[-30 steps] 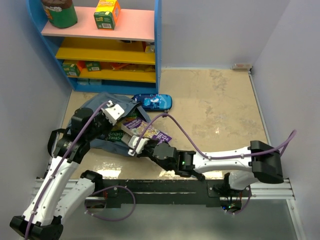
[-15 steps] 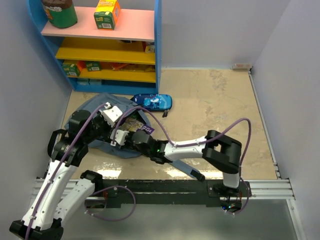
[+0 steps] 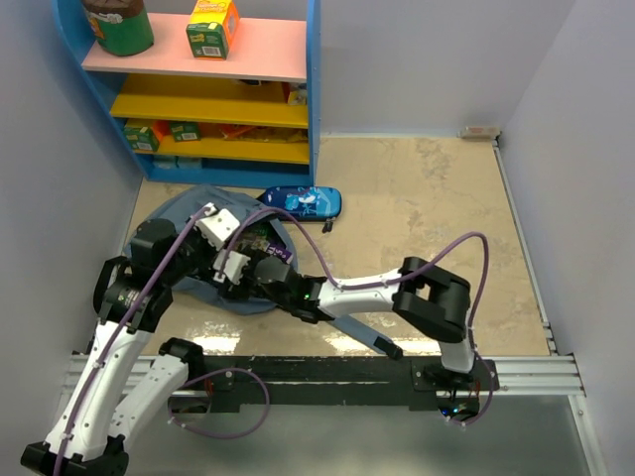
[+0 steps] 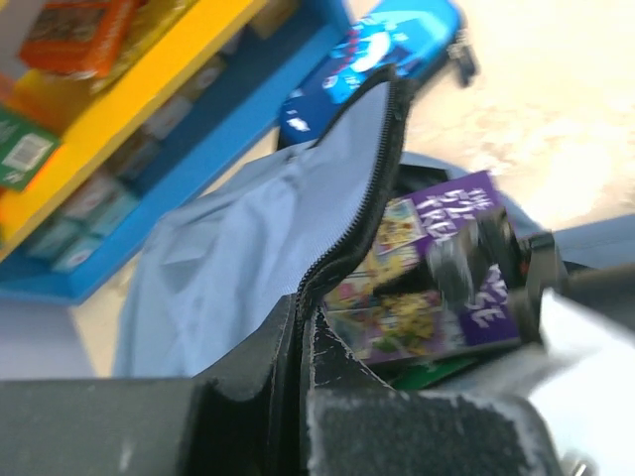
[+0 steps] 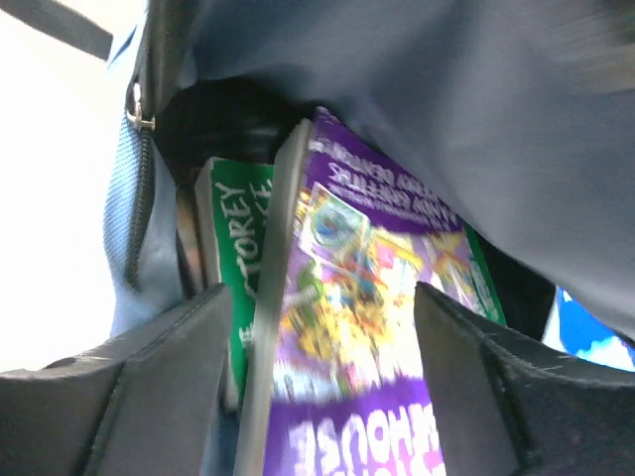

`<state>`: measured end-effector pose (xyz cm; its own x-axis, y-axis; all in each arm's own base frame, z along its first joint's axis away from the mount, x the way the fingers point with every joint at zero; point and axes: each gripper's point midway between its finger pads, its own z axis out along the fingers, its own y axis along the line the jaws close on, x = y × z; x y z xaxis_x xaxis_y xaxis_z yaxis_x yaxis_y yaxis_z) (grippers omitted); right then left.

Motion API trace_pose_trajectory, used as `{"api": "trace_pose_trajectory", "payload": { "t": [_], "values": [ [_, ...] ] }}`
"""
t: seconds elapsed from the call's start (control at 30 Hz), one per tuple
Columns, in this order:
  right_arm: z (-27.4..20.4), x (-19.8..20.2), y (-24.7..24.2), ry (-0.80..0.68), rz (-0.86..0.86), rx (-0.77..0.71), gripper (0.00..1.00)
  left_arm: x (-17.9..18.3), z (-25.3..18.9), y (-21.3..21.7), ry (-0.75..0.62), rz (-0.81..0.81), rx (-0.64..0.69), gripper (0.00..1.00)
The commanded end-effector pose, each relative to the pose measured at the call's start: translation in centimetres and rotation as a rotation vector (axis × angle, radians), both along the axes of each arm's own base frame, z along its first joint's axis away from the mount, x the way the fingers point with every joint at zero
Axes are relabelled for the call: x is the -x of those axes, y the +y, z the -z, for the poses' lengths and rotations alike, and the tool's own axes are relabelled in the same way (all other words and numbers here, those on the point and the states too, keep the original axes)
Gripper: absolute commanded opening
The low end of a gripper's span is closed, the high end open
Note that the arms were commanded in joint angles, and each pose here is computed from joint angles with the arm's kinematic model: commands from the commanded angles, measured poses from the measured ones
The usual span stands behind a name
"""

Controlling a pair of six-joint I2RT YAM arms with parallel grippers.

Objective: Pack the student bag
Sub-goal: Place the book in the student bag.

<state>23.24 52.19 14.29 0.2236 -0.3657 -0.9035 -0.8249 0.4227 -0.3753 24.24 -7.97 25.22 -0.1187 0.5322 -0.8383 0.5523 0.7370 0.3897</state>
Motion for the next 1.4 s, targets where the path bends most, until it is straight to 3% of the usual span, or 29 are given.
{"api": "trace_pose_trajectory", "payload": {
  "t": [0.0,0.1,0.13,0.2,0.23,0.3,0.47,0.7,1.2,1.37],
  "values": [
    [-8.0,-0.3,-3.0,0.101,0.120,-0.282,0.79,0.4,-2.6,-2.7,-0.066,0.116,0.092,0.00],
    [-7.4,-0.9,-7.7,0.191,0.216,-0.350,0.76,0.3,-2.5,-2.6,-0.063,0.110,0.084,0.00],
    [-8.9,-0.9,-9.0,0.238,0.240,-0.434,0.65,0.2,-2.5,-2.5,-0.062,0.108,0.082,0.00],
    [-7.1,-2.3,-11.6,0.277,0.330,-0.423,0.46,0.2,-2.5,-2.6,-0.063,0.110,0.081,0.00],
    [-6.6,-2.7,-12.3,0.315,0.366,-0.440,0.22,0.2,-2.6,-2.6,-0.064,0.111,0.082,0.00],
    [-4.2,-3.7,-14.0,0.358,0.426,-0.406,0.00,0.1,-2.8,-2.7,-0.066,0.112,0.084,0.00],
    [0.4,-5.6,-15.8,0.471,0.526,-0.382,0.00,0.1,-3.0,-2.8,-0.063,0.116,0.091,0.00],
    [3.7,-6.6,-13.0,0.540,0.514,-0.310,0.00,-0.1,-3.3,-2.9,-0.065,0.120,0.090,0.00],
    [2.0,-6.4,-4.1,0.652,0.285,-0.396,0.00,0.0,-3.9,-3.2,-0.076,0.133,0.104,0.00],
    [1.0,-7.0,-4.9,0.644,0.303,-0.417,0.00,0.1,-3.8,-3.1,-0.079,0.136,0.092,0.00]
  ]
}}
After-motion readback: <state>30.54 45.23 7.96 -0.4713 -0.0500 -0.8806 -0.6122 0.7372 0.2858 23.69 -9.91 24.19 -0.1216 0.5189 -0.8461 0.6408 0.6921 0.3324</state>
